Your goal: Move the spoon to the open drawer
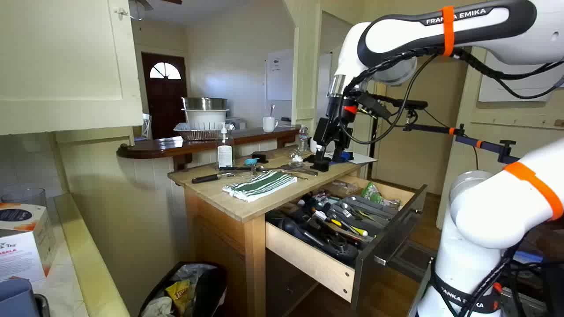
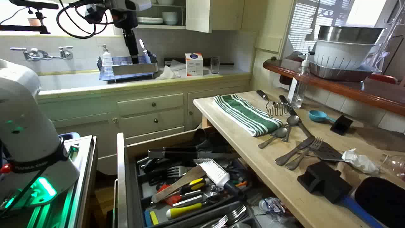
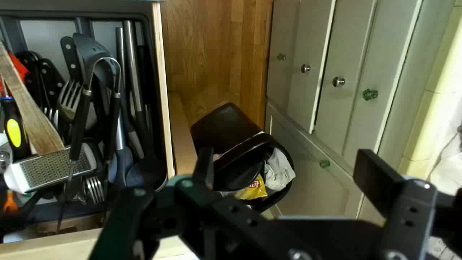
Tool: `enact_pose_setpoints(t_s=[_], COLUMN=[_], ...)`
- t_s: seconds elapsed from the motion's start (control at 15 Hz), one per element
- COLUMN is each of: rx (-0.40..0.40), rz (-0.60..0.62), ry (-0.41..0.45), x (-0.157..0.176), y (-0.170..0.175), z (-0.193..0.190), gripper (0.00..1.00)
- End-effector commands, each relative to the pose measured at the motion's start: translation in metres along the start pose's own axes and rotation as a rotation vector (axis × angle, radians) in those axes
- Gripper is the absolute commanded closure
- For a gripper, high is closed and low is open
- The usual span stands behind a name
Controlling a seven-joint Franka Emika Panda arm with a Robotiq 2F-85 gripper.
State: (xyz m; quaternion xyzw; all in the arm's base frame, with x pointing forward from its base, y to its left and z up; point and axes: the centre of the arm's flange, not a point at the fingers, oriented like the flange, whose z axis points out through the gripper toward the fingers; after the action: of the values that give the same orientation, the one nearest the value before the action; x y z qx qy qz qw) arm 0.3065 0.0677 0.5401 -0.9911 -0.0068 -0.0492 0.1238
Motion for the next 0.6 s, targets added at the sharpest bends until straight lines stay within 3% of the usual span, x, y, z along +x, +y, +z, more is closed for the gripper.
enact_pose_setpoints(t_s=[0.0,0.27,0.53], rx=[0.0,0.0,-0.01], rz=[0.0,0.0,-0.062], ry=[0.0,-0.001,0.08], x=[0.0,0.0,0.043], y=[0.0,0.0,0.017], z=[0.0,0.0,-0.003], gripper=[0.0,0.0,0.0])
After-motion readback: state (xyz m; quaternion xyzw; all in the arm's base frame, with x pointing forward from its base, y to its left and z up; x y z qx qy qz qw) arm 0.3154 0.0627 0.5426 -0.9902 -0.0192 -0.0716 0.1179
